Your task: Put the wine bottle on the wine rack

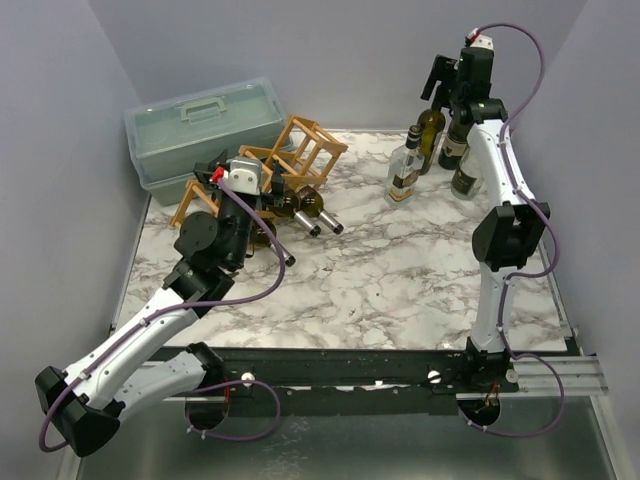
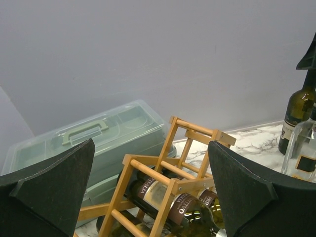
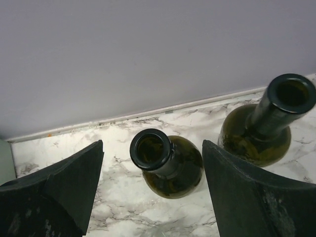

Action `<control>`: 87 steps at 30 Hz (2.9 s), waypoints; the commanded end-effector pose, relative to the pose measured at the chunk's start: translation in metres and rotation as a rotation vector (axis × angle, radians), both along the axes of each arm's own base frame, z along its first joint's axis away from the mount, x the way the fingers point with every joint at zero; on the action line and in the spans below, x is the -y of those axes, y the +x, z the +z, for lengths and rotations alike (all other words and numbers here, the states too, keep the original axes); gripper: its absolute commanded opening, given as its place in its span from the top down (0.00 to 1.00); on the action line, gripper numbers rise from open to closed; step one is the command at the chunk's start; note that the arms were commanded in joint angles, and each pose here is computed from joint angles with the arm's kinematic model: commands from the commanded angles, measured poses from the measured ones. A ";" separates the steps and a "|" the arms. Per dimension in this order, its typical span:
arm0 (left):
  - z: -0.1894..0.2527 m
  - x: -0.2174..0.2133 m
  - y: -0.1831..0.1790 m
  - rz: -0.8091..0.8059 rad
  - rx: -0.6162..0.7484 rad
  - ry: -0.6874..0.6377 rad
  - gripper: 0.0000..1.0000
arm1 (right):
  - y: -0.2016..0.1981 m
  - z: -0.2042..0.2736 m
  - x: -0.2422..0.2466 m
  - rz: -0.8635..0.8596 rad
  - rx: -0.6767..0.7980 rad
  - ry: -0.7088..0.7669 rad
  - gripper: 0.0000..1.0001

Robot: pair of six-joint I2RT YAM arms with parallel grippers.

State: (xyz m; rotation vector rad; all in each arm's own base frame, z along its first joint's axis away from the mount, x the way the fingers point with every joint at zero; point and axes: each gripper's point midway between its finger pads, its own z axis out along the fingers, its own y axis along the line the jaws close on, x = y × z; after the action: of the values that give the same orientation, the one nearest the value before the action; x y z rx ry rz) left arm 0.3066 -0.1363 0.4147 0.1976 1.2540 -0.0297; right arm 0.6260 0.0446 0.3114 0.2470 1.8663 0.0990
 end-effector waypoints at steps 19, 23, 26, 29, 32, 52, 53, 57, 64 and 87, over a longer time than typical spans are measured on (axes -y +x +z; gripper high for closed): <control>-0.052 0.031 0.031 -0.002 -0.110 0.101 0.01 | 0.010 -0.047 0.010 -0.016 -0.036 -0.101 0.89; -0.061 0.047 0.031 -0.018 -0.124 0.116 0.02 | -0.022 -0.049 0.006 -0.002 -0.096 -0.109 0.98; -0.056 0.074 0.011 -0.114 -0.090 0.161 0.02 | -0.053 -0.051 0.003 -0.003 -0.129 -0.122 0.99; -0.053 0.088 -0.001 -0.178 -0.079 0.150 0.01 | -0.092 -0.045 0.009 -0.033 -0.125 -0.120 0.99; -0.054 0.091 -0.002 -0.196 -0.094 0.110 0.02 | -0.134 -0.037 0.019 -0.070 -0.124 -0.117 0.99; -0.081 0.173 -0.029 -0.595 -0.291 0.054 0.02 | -0.324 -0.040 -0.071 0.405 -0.158 0.348 0.99; -0.085 0.180 -0.033 -0.632 -0.317 0.047 0.01 | -0.328 -0.042 -0.076 0.425 -0.166 0.376 1.00; -0.101 0.210 -0.049 -0.743 -0.411 0.017 0.02 | -0.339 -0.046 -0.084 0.457 -0.194 0.430 0.99; -0.143 0.249 -0.073 -0.817 -0.471 0.084 0.01 | -0.349 -0.016 -0.090 0.509 -0.161 0.441 0.99; -0.193 0.258 -0.062 -0.675 -0.385 0.440 0.06 | -0.384 0.032 -0.118 0.700 -0.108 0.593 0.99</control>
State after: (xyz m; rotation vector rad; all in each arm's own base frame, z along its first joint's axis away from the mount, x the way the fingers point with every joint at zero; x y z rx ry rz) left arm 0.2294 -0.4008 0.2204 1.0064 1.5348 -0.5353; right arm 0.2521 0.1478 0.3123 0.0478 2.0127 1.0022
